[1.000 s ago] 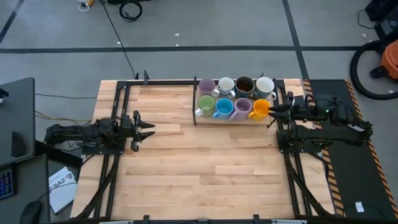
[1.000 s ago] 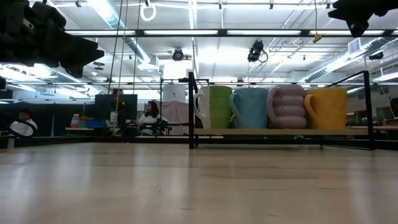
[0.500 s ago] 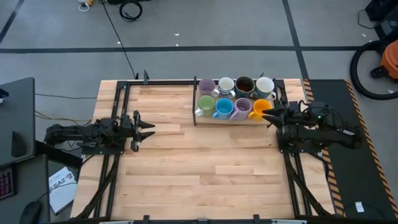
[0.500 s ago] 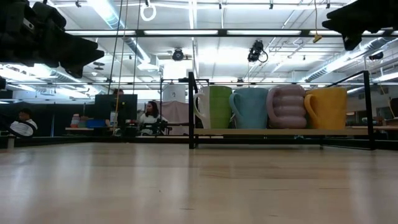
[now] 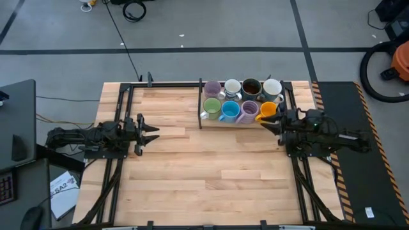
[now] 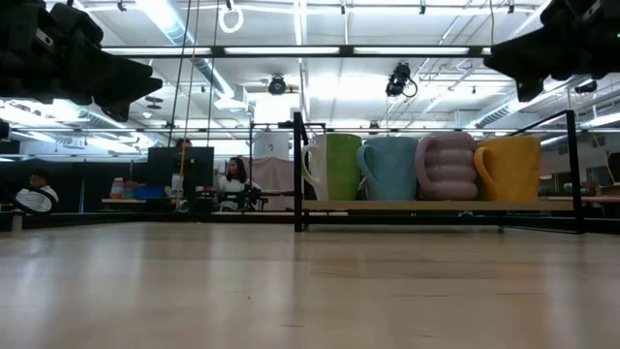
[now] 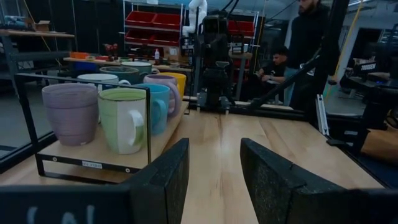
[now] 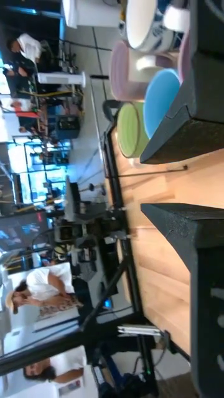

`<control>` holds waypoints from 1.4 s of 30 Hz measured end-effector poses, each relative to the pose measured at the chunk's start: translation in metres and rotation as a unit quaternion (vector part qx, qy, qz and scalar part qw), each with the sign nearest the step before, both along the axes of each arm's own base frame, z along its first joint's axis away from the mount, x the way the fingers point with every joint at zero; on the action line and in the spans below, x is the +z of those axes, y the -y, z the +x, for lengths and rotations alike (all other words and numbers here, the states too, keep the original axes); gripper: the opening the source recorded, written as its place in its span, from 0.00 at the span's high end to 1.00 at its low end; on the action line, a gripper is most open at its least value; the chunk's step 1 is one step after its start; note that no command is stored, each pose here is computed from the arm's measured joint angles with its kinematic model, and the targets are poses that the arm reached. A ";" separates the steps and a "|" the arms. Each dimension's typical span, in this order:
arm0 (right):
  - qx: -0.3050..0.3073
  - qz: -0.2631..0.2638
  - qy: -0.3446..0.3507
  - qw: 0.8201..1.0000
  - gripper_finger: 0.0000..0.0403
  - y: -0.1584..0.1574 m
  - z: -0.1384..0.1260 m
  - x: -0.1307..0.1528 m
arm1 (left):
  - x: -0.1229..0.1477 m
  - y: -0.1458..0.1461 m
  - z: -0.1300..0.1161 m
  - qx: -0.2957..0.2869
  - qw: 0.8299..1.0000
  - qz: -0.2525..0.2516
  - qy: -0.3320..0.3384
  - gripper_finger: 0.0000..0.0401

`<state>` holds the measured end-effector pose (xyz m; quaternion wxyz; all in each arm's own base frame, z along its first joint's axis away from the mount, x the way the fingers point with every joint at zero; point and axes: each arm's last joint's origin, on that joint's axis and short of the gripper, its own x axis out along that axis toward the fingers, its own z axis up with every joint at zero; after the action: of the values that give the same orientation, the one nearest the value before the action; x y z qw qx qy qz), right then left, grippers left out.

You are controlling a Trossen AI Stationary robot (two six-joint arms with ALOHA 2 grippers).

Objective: Place coffee mugs
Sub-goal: Return to Home Position

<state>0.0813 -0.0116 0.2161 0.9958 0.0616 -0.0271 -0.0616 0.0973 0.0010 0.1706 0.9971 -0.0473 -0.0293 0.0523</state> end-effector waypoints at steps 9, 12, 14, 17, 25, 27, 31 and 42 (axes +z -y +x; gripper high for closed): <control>0.011 -0.008 -0.027 1.000 0.71 0.001 0.008 -0.024 | 0.000 0.000 0.000 0.000 1.000 0.004 0.000 0.62; 0.011 -0.010 -0.023 1.000 0.71 0.001 0.011 -0.033 | 0.000 0.000 0.000 0.000 1.000 0.004 0.000 0.62; 0.011 -0.016 -0.026 0.999 0.71 0.001 0.013 -0.039 | 0.000 0.000 0.000 0.000 1.000 0.004 0.000 0.62; 0.011 -0.031 -0.035 0.999 0.71 0.001 0.014 -0.046 | 0.000 0.000 0.000 0.000 1.000 0.004 0.000 0.62; 0.007 -0.034 -0.030 0.999 0.71 0.002 0.015 -0.048 | 0.000 0.000 0.000 0.000 1.000 0.004 0.000 0.62; 0.007 -0.025 -0.029 0.999 0.71 0.002 0.015 -0.048 | 0.000 0.000 0.000 0.000 1.000 0.004 0.000 0.62; 0.007 -0.023 -0.029 0.999 0.71 0.002 0.015 -0.048 | 0.000 0.000 0.000 0.000 1.000 -0.001 0.001 0.62; 0.006 -0.022 -0.029 0.999 0.71 0.002 0.015 -0.048 | 0.000 0.000 0.000 0.000 1.000 -0.001 0.001 0.62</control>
<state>0.0964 -0.0135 0.1679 0.9977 0.0378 0.0008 -0.0568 0.0973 0.0010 0.1706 0.9970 -0.0485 -0.0301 0.0522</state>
